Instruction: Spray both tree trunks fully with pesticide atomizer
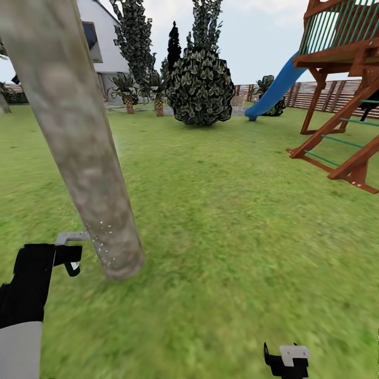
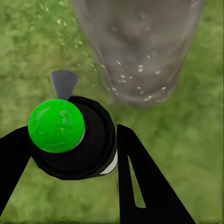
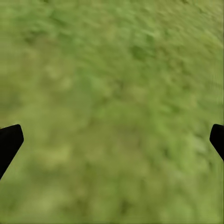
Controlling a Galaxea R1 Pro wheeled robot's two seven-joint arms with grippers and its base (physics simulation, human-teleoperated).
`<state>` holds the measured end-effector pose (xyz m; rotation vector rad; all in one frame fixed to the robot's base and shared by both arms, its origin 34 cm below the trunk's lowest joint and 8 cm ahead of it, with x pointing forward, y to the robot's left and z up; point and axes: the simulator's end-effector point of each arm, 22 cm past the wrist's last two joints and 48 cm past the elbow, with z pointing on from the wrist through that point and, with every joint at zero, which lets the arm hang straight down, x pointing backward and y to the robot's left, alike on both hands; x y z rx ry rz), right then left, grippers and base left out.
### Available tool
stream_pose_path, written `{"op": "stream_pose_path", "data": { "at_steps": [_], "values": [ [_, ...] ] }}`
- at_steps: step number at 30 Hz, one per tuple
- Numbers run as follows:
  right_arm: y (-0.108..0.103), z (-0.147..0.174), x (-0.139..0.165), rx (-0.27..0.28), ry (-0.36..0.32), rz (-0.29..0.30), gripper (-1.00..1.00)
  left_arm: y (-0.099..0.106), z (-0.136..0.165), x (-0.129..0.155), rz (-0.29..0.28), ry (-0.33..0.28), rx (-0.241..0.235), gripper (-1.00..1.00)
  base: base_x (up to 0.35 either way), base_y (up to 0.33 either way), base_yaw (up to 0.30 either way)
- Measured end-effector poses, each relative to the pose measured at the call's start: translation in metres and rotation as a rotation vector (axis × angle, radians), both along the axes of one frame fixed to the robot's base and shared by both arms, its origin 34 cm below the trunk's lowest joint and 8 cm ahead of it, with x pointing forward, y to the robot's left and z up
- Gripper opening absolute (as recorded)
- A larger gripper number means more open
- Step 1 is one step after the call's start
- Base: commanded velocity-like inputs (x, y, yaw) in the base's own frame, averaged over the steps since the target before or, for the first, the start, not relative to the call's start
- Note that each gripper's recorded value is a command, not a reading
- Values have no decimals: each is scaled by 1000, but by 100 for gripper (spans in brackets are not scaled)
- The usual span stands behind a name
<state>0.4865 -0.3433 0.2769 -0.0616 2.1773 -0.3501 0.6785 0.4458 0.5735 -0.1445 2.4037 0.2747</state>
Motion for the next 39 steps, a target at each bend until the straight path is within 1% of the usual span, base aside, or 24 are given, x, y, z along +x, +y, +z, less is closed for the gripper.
{"op": "stream_pose_path", "data": {
  "at_steps": [12, 17, 22, 24, 27, 30, 31, 35, 39],
  "values": [
    [-1, 0, 0, -1, 0, 0, 100, 4, -2, -2, 5, 6, 12, -100, 0, -267, 3],
    [0, 0, 0, 0, 0, 0, 100, 7, -2, -3, 11, 6, 11, -100, 14, -269, 224],
    [0, 0, 0, -1, 0, 0, 100, 6, -2, -3, 10, 6, 13, -100, 129, -267, 276],
    [0, 0, 0, 0, 0, 0, 100, 6, -3, -3, 8, 8, 15, -100, 140, -266, 99],
    [0, 0, 0, -1, 0, 0, 100, 3, -7, -4, 6, 17, 7, -100, 164, -248, 16],
    [-1, 0, 0, -1, 0, 0, 100, 1, -25, -8, 4, 56, -8, -100, 206, -207, 2],
    [-1, 0, 0, -1, 0, 0, 100, 1, -26, -8, 4, 59, -8, -100, 93, -245, 0],
    [-1, 0, 0, -1, 0, 0, 100, 3, -34, -14, 6, 74, -5, -100, -79, -267, 1],
    [-1, 0, 0, -1, 0, 0, 100, 3, -39, -19, 4, 84, -3, -100, -80, -271, 203]
  ]
}}
